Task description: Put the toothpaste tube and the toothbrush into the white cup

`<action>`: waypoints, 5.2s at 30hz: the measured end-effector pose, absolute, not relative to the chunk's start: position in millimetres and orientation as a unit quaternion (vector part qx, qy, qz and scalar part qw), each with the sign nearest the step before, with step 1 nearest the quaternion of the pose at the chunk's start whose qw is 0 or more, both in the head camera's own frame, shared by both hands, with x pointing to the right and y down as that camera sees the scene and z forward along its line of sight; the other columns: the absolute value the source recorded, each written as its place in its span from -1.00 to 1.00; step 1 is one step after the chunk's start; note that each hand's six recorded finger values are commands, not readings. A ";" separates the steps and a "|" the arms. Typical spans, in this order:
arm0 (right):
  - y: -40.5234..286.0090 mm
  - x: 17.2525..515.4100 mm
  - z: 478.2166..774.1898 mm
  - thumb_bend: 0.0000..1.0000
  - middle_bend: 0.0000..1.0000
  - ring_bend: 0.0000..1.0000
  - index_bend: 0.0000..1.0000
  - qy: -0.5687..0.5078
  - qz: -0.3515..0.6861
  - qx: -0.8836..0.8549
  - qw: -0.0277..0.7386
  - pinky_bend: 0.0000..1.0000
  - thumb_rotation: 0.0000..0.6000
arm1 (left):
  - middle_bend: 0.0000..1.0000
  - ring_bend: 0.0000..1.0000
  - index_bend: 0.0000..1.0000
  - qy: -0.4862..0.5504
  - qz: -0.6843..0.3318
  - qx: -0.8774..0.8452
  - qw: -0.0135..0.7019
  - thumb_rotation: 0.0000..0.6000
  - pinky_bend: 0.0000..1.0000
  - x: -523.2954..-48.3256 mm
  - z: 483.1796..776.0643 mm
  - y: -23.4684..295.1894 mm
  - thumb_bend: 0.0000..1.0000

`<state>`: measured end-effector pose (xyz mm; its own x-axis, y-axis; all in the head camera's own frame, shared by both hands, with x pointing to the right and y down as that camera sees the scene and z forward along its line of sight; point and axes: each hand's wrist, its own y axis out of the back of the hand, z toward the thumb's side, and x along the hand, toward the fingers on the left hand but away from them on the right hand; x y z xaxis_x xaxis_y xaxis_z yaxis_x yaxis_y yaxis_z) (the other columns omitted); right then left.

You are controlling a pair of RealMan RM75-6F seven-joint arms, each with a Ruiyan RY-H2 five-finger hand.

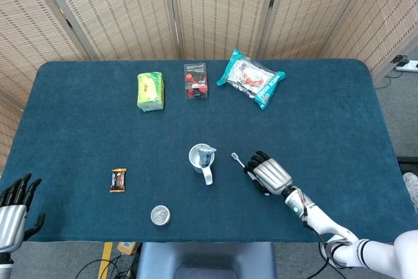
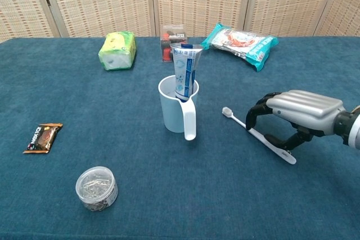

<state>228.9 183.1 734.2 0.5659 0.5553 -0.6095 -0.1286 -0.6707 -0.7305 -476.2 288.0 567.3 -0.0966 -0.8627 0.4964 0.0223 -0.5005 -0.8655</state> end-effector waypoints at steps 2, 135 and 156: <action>187.8 221.4 732.5 -0.06 -0.37 -0.65 -0.29 -0.131 0.436 -0.805 0.382 -0.71 1.00 | -0.96 -0.93 -0.75 0.364 -0.645 -0.578 0.343 1.00 -0.72 -476.5 566.9 287.6 -0.12; 159.1 197.1 734.9 -0.34 -0.23 -0.65 0.28 -0.196 0.410 -0.782 0.426 -0.71 1.00 | -0.96 -0.93 -0.73 0.362 -0.655 -0.576 0.327 1.00 -0.72 -484.6 569.1 293.9 -0.12; 104.8 195.5 672.2 -0.33 -0.23 -0.65 0.29 -0.408 0.279 -0.856 0.152 -0.71 1.00 | -0.96 -0.93 -0.73 0.360 -0.651 -0.577 0.336 1.00 -0.72 -477.2 565.0 288.8 -0.12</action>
